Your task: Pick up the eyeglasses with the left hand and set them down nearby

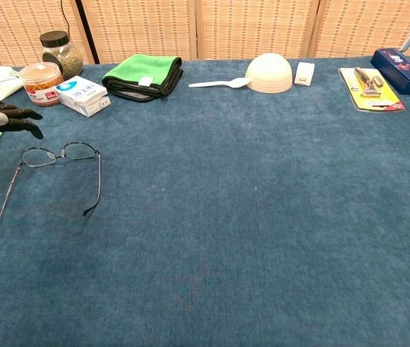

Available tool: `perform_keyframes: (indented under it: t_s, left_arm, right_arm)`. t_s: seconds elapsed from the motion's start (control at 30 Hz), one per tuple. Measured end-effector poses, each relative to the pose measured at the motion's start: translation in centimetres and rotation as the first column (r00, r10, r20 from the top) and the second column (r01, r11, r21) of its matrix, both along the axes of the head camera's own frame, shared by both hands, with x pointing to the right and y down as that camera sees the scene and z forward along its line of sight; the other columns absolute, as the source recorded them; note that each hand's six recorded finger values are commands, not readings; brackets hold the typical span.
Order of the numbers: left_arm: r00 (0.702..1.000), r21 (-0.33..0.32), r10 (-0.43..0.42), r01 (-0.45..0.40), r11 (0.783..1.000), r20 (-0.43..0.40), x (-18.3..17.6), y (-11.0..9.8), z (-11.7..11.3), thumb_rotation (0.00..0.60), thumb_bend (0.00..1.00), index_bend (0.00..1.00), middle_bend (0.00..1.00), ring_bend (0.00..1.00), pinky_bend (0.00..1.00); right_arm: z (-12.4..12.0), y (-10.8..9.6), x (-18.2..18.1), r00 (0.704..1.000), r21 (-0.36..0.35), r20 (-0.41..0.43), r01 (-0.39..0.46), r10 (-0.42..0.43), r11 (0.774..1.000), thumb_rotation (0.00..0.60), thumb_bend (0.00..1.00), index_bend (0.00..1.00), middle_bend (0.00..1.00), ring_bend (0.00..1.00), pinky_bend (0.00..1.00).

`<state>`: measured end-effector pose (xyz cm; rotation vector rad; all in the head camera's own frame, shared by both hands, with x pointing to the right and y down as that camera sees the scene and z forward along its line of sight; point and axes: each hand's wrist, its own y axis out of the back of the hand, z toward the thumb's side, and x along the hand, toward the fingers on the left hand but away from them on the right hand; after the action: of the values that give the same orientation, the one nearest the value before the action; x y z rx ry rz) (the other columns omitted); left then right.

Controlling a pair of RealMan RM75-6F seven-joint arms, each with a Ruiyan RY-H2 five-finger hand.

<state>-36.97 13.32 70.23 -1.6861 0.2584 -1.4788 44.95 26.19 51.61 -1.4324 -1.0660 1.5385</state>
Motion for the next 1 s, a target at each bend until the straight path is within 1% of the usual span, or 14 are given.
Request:
perform_keyframes:
  t_s: [0.27,0.47,0.77,0.87,1.0]
  left_arm:
    - [0.999,-0.014,0.032,-0.033,0.999,-0.018,1.9,0.0,1.5,0.600,0.15,0.18,0.00,0.00,0.00]
    - [0.998,-0.021,0.057,-0.057,0.998,-0.018,2.9,-0.1,2.0,0.600,0.15,0.18,0.00,0.00,0.00]
    - [0.998,0.001,0.062,-0.062,0.998,-0.020,2.6,-0.6,1.1,0.600,0.15,0.18,0.00,0.00,0.00]
    - [0.997,0.003,0.078,-0.078,0.997,-0.009,2.1,-0.4,0.6,0.600,0.15,0.17,0.00,0.00,0.00]
    - [0.995,-0.011,0.098,-0.098,0.995,0.012,1.4,0.1,0.5,0.600,0.15,0.17,0.00,0.00,0.00]
  right_arm:
    - [-0.4,0.3,0.5,1.000,0.004,-0.014,-0.018,0.018,1.000,0.600,0.14,0.21,0.11,0.11,0.15]
    - [-0.6,0.5,0.7,0.999,0.006,-0.019,-0.027,0.027,1.000,0.600,0.14,0.21,0.11,0.11,0.16]
    - [-0.6,0.5,0.7,0.999,0.006,-0.022,-0.030,0.030,1.000,0.600,0.14,0.21,0.11,0.11,0.16]
    - [-0.6,0.5,0.7,0.999,0.007,-0.023,-0.030,0.030,1.000,0.600,0.14,0.21,0.11,0.11,0.16]
    - [-0.6,0.6,0.6,0.999,0.007,-0.023,-0.030,0.031,1.000,0.600,0.14,0.21,0.11,0.11,0.16]
